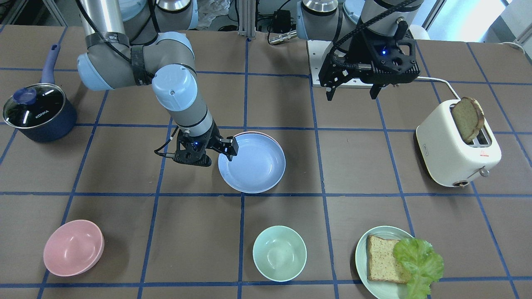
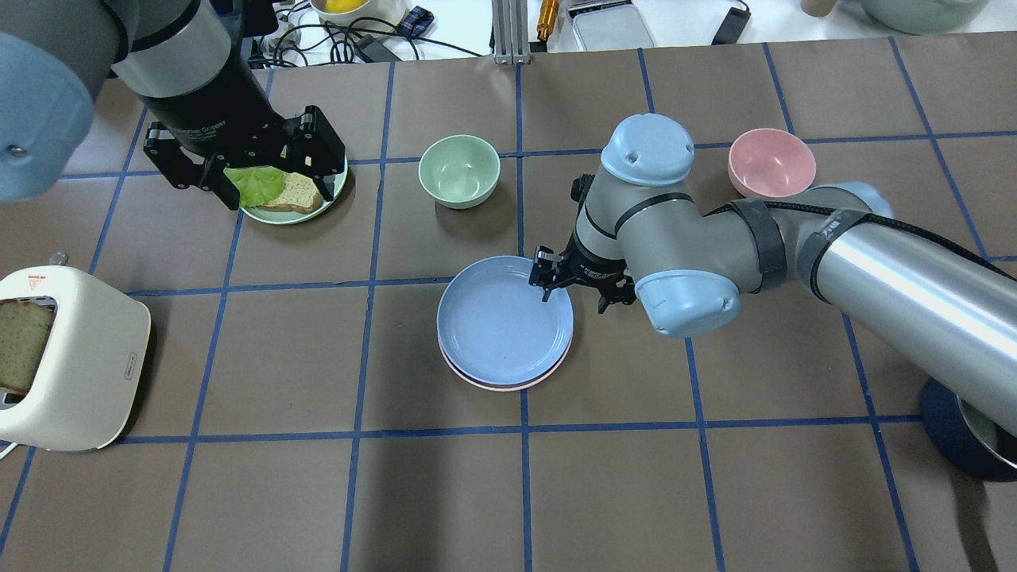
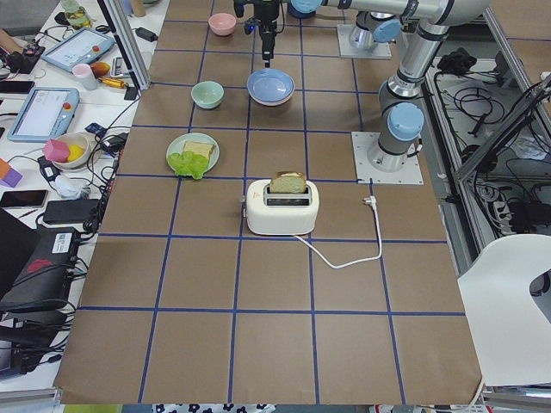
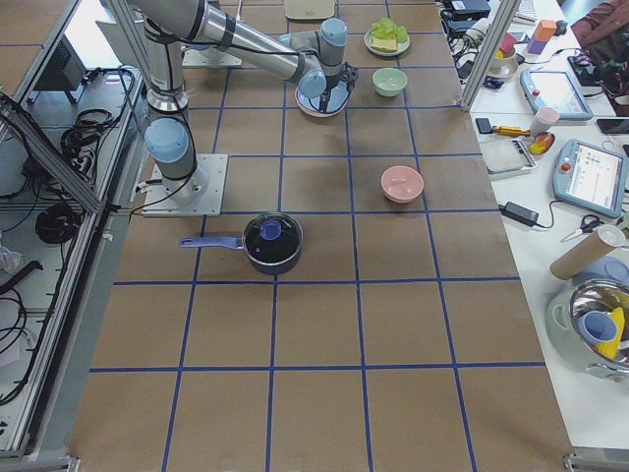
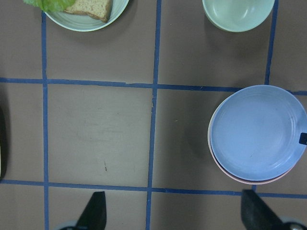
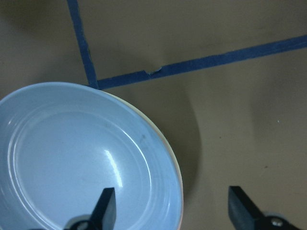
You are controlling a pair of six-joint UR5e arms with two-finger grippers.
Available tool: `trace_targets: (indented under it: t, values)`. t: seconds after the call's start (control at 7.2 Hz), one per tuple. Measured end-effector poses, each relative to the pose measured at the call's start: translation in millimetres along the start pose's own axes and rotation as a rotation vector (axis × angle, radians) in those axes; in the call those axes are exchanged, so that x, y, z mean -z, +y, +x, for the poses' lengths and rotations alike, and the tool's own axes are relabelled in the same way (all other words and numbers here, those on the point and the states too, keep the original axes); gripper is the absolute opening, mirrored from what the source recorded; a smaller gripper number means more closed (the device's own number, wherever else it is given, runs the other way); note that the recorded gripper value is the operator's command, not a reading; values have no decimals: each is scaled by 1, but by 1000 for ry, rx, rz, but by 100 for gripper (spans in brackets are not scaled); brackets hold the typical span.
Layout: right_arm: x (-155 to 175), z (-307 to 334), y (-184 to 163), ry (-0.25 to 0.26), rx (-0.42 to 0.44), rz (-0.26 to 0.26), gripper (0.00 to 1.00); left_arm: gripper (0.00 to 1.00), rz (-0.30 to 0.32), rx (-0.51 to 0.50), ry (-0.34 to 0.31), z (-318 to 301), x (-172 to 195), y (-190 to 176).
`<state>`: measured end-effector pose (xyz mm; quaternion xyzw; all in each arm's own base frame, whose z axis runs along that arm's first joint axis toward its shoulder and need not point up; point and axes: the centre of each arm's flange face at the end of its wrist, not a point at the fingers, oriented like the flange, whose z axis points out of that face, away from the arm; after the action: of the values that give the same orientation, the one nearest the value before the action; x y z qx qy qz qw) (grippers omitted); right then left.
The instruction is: Stack three plates with pink and blue
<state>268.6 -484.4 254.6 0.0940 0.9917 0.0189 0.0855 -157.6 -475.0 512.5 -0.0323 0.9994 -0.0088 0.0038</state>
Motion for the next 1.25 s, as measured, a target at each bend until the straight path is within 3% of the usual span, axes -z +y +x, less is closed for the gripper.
trace_targets:
  t: [0.42, 1.25]
  values:
    - [36, -8, -10, 1, 82, 65, 100, 100, 0, 0, 0, 0, 0, 0]
    - [96, 3, 12, 98, 245, 78, 100, 100, 0, -1, 0, 0, 0, 0]
